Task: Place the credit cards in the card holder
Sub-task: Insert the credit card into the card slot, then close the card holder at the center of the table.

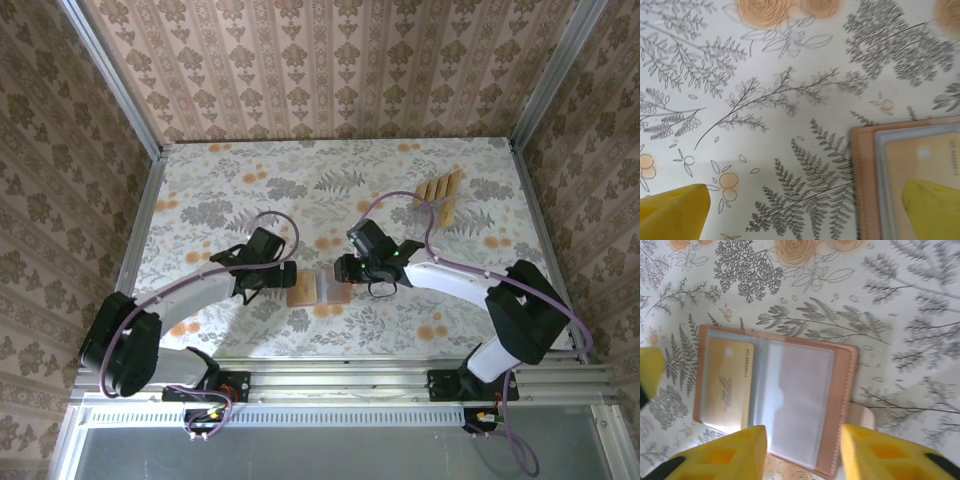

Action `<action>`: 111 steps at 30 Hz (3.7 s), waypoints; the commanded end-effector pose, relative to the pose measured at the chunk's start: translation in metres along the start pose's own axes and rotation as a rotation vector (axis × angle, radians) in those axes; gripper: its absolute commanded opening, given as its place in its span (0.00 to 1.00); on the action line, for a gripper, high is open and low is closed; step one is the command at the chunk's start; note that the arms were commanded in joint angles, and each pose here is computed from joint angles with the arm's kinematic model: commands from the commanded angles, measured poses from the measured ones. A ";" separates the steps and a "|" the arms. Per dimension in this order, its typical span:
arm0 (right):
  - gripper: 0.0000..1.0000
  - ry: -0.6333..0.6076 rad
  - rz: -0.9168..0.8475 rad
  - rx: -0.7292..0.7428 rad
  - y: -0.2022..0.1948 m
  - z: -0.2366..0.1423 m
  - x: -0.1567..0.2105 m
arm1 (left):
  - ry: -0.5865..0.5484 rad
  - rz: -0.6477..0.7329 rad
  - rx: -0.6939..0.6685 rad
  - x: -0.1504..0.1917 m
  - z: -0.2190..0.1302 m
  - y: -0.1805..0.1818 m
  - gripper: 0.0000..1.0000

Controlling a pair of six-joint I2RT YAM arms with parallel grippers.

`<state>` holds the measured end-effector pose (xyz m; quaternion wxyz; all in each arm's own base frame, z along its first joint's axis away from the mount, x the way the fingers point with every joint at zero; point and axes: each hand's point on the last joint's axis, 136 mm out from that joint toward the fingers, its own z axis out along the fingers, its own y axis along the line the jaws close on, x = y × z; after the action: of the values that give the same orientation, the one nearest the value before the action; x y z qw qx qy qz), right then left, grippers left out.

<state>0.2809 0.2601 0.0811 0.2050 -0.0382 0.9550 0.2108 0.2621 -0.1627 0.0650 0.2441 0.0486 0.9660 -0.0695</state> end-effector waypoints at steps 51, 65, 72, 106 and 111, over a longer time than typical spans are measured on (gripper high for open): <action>0.06 0.035 0.051 0.116 -0.050 0.021 0.019 | 0.040 0.003 0.294 0.007 0.046 -0.069 1.00; 0.02 0.030 0.068 0.109 -0.049 0.022 0.017 | 0.035 -0.019 0.369 0.005 0.034 -0.080 1.00; 0.02 0.035 0.075 0.103 -0.048 0.026 0.018 | -0.014 -0.058 0.462 -0.010 0.013 -0.095 1.00; 0.19 0.019 0.122 0.066 -0.047 0.024 0.009 | -0.087 -0.142 0.646 -0.018 -0.007 -0.173 1.00; 0.33 -0.004 0.134 0.057 -0.049 0.009 0.001 | -0.077 -0.154 0.574 -0.007 0.010 -0.161 1.00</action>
<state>0.2919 0.2222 0.0382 0.1854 0.0279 0.9651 0.1828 0.2539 -0.3312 0.0954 0.2537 0.0552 0.8869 -0.3821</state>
